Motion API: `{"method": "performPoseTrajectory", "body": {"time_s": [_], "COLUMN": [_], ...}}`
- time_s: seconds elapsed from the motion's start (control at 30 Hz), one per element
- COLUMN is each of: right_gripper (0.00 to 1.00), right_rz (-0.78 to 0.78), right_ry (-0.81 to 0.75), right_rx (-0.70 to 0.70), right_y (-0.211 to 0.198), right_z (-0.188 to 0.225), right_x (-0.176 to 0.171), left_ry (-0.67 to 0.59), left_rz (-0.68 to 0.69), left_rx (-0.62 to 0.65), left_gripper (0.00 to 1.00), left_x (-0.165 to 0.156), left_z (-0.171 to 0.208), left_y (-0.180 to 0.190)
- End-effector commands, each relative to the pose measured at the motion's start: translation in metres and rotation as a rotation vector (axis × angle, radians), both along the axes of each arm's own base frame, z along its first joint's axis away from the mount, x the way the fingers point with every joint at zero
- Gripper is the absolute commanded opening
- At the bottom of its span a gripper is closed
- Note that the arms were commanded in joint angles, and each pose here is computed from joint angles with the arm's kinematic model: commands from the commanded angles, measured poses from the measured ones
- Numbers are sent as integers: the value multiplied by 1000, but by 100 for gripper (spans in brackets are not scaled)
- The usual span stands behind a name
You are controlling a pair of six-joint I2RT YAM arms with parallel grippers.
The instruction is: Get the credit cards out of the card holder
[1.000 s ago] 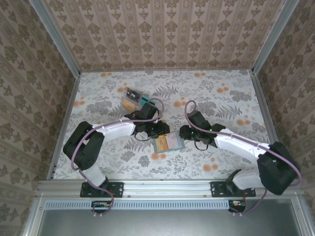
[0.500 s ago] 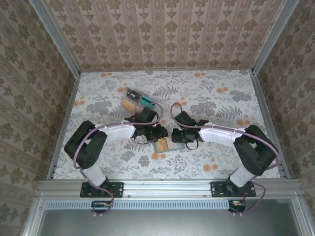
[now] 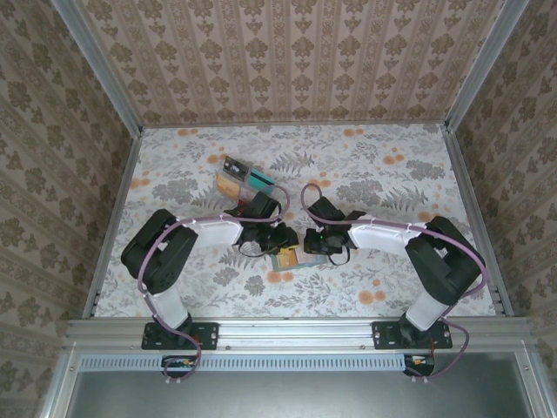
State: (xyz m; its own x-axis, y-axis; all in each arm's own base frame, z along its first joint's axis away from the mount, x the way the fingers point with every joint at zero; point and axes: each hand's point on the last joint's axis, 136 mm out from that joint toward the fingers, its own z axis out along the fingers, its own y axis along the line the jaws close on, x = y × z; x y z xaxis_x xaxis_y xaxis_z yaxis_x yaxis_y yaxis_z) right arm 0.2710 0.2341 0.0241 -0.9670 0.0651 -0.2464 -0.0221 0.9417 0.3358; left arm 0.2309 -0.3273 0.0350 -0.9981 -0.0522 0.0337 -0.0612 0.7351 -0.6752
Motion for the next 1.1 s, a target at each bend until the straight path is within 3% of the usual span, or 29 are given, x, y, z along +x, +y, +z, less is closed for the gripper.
{"method": "performPoseTrajectory", "body": {"time_s": [0.0, 0.53, 0.77, 1.07], "right_gripper": [26, 25, 25, 25], "right_rz": [-13, -30, -41, -59], "right_ry": [61, 85, 97, 103], "right_rx": [-18, -1, -12, -37], "right_y": [-6, -7, -10, -15], "right_z": [-14, -18, -22, -27], "right_x": [-8, -8, -10, -11], "left_ry": [20, 16, -54, -64], "left_rz": [-2, -54, -83, -87], "left_rx": [-19, -50, -88, -94], "left_gripper": [27, 27, 25, 14], "left_x": [-2, -5, -3, -6], "left_z": [0, 0, 12, 14], "left_y": [-3, -9, -14, -9]}}
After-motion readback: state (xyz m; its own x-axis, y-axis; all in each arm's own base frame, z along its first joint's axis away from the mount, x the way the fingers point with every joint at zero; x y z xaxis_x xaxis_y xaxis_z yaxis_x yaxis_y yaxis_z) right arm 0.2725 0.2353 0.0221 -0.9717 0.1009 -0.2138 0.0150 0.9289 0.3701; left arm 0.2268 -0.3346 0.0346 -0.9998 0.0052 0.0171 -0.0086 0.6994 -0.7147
